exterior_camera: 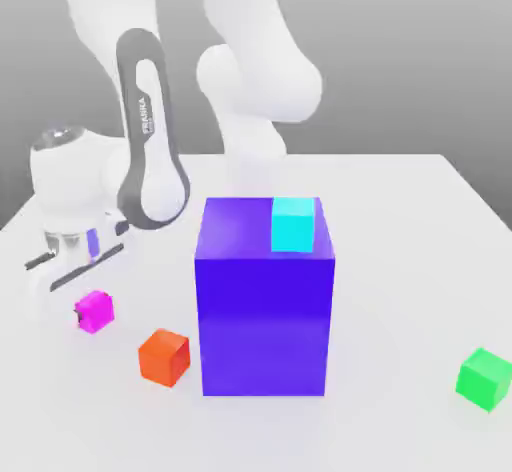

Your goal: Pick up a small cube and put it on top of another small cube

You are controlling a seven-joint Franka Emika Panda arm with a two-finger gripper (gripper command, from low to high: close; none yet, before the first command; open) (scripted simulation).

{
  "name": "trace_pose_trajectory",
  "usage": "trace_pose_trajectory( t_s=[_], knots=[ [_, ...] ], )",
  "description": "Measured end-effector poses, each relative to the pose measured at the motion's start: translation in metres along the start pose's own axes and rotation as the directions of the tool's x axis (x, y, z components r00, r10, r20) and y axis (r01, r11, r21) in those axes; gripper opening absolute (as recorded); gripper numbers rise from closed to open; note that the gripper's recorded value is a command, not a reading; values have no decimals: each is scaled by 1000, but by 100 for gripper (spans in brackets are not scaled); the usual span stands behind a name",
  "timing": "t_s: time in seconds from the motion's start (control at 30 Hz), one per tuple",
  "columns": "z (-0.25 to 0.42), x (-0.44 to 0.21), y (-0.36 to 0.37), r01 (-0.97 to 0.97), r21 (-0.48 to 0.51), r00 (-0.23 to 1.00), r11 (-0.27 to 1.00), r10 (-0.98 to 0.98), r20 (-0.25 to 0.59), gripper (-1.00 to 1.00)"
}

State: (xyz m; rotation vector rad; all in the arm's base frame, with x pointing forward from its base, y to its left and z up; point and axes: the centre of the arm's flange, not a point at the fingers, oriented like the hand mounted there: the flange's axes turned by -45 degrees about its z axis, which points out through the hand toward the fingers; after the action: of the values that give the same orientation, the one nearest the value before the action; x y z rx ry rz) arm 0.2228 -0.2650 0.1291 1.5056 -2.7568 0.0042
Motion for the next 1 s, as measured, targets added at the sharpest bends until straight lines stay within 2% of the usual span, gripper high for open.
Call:
trace_pose_trajectory(
  t_s=[0.3, 0.4, 0.5, 0.63, 0.8, 0.9, 1.0],
  knots=[
    [-53, 1, 0, -2, 0, 1000, 1000, 2, 1, -100],
    [-74, -25, -22, 158, 39, 987, 987, -157, -35, -100],
    [-98, -106, -59, 451, 91, 891, 888, -443, -98, -100],
    [-142, -240, -85, 794, 150, 608, 589, -760, -229, -100],
    [-175, -397, -48, 944, 176, 323, 280, -895, -307, -100],
    [-171, -469, 8, 960, 178, 258, 215, -928, -269, -100],
    [-154, -513, 69, 957, 157, 271, 243, -944, -188, -100]
  ],
)
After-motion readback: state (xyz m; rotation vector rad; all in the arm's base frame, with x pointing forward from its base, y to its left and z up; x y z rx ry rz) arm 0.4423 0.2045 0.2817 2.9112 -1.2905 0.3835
